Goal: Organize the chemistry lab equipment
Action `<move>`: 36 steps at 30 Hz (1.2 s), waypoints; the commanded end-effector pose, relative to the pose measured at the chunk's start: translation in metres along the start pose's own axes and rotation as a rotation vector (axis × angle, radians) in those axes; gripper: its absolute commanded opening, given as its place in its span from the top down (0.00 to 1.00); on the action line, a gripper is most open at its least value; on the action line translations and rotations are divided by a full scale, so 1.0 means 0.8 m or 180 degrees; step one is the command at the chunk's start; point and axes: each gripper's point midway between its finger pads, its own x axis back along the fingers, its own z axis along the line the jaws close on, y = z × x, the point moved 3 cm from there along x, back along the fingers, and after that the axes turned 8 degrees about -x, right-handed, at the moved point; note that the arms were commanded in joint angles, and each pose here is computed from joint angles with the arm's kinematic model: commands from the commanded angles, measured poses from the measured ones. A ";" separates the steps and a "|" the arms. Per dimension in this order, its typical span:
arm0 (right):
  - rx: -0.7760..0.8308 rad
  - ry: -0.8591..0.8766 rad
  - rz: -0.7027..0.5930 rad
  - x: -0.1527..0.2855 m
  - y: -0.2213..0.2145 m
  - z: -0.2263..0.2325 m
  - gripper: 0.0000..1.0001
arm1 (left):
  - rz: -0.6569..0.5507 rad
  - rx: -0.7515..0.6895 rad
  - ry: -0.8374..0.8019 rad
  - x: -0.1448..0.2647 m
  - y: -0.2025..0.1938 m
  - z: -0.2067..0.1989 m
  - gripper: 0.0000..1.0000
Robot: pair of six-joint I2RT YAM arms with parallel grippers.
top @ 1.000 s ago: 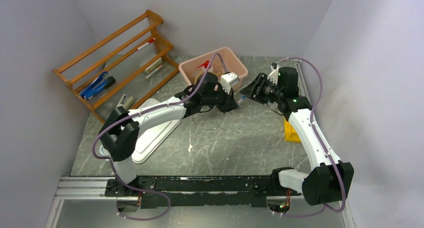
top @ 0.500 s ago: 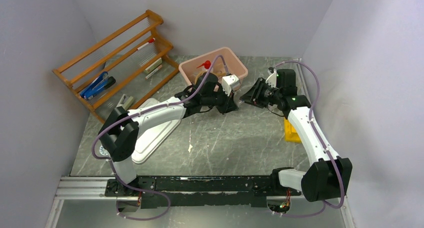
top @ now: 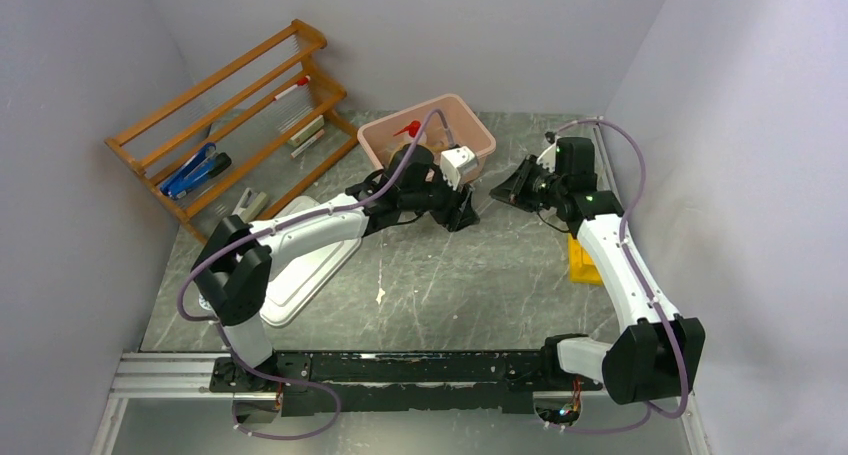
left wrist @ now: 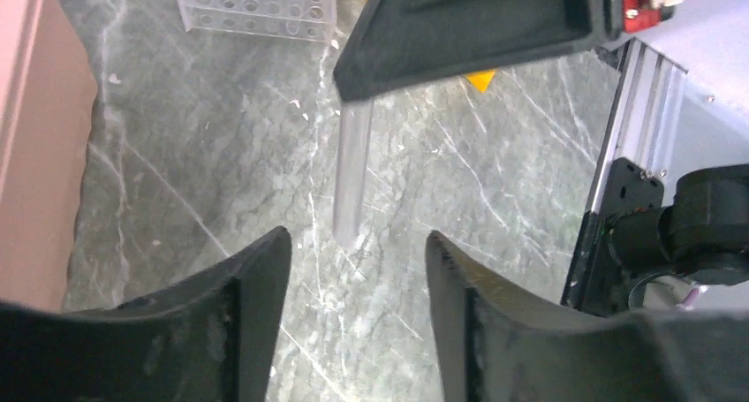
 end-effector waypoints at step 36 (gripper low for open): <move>0.1339 -0.1813 -0.2179 -0.013 0.127 -0.188 0.89 | 0.0132 0.0065 0.0568 0.113 -0.003 -0.003 0.35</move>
